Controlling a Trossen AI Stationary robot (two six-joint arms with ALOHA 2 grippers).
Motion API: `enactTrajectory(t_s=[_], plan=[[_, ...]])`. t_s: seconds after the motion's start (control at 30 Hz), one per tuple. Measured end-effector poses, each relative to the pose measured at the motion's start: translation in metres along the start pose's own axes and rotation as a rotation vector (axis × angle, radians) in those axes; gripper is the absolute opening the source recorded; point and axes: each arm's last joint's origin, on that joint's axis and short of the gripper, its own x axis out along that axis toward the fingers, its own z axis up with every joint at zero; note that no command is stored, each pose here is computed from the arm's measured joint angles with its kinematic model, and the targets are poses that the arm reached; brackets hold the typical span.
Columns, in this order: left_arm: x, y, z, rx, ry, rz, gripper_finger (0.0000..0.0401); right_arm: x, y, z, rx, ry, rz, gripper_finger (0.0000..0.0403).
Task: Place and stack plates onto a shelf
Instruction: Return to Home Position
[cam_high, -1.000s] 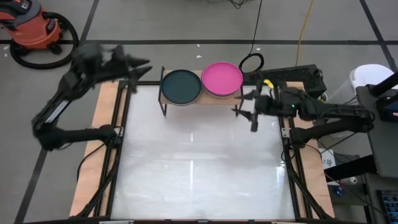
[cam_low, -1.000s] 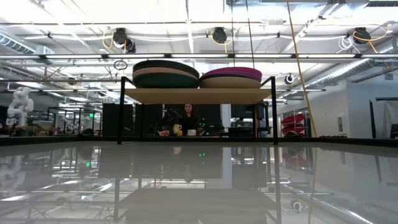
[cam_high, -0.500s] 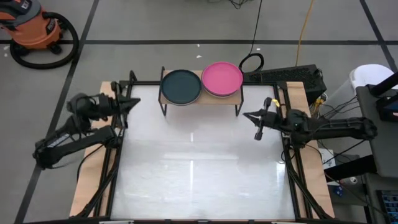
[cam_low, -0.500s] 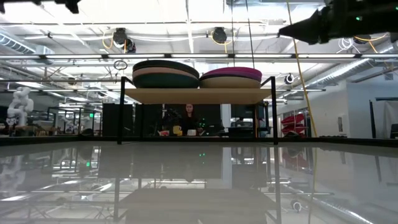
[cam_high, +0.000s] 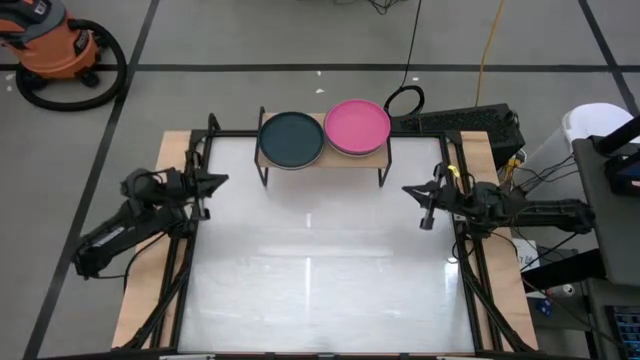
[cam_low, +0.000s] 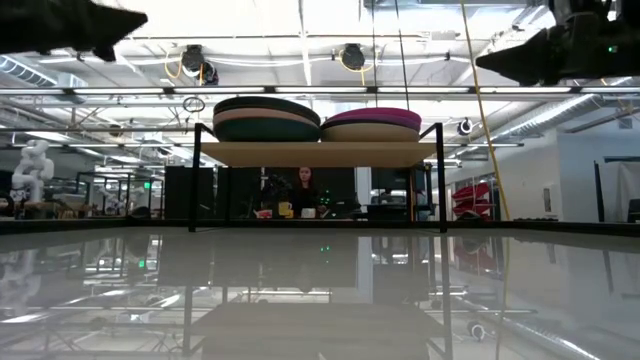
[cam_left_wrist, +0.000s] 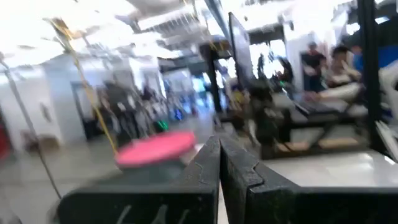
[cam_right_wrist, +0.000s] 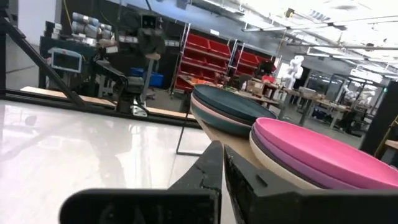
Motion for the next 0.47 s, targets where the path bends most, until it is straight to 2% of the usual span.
enactTrajectory(t_s=[0.13,0.27,0.37,0.47], plan=[[0.002,-0.002,-0.014,-0.011,0.019,-0.043,0.0004,-0.001,0.004,-0.009,0.002,-0.025,0.047,0.0000],[0.005,-0.003,-0.034,-0.032,0.025,-0.046,0.0004,-0.001,0.007,-0.022,0.001,-0.025,0.046,0.0000],[0.006,-0.004,-0.046,-0.031,0.028,-0.048,0.0004,-0.001,0.007,-0.020,0.005,-0.066,0.035,0.0000],[0.006,-0.007,-0.056,-0.017,0.029,-0.107,0.0004,-0.002,0.007,-0.020,0.012,-0.075,0.032,0.0000]])
